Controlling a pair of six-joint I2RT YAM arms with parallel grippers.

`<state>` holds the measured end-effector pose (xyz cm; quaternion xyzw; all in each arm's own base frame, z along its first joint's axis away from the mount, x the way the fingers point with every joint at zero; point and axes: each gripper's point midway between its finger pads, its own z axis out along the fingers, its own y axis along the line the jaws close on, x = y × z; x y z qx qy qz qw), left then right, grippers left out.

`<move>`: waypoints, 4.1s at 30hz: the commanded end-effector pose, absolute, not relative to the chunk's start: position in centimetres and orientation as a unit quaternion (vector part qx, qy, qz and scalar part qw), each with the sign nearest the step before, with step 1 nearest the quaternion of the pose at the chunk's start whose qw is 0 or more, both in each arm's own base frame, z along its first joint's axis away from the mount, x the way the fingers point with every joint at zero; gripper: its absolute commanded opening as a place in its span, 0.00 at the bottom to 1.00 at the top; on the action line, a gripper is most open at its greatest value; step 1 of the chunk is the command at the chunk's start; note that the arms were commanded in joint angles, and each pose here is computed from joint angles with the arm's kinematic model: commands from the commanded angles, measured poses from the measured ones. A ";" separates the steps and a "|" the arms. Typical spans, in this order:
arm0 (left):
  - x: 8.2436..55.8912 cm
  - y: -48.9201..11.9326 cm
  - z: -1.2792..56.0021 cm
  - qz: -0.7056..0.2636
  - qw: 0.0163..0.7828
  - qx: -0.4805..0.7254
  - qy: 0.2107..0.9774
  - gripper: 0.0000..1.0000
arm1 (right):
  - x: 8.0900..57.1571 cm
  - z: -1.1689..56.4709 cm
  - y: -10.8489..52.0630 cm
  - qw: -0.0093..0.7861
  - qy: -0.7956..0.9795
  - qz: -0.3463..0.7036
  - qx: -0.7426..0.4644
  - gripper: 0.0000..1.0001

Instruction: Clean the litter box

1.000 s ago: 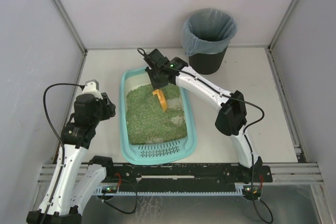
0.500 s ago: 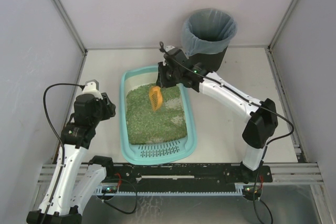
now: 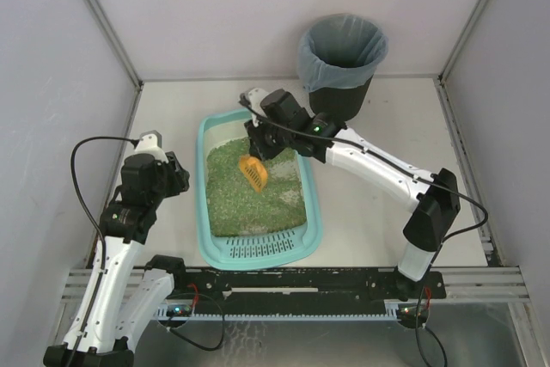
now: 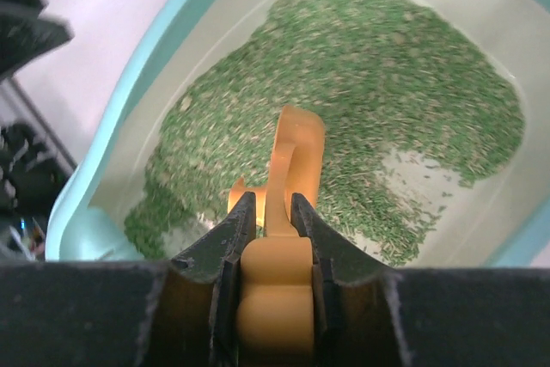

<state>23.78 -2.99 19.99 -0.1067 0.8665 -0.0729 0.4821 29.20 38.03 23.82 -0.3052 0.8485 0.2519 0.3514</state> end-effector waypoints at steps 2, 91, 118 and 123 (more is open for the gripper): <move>24.0 -3.1 20.1 -0.082 0.488 -0.110 0.862 0.46 | 25.4 26.2 38.7 0.339 0.777 0.308 -0.431 0.00; 24.1 -3.3 20.1 -0.091 0.487 -0.106 0.862 0.46 | 30.3 25.4 36.2 0.451 0.836 0.286 -0.127 0.00; 24.1 -3.5 20.0 -0.096 0.486 -0.101 0.863 0.46 | 31.2 16.3 34.8 0.394 0.896 0.195 -0.061 0.20; 24.1 -3.6 20.0 -0.098 0.484 -0.101 0.864 0.46 | 31.3 17.5 34.1 0.409 0.891 0.188 -0.060 0.34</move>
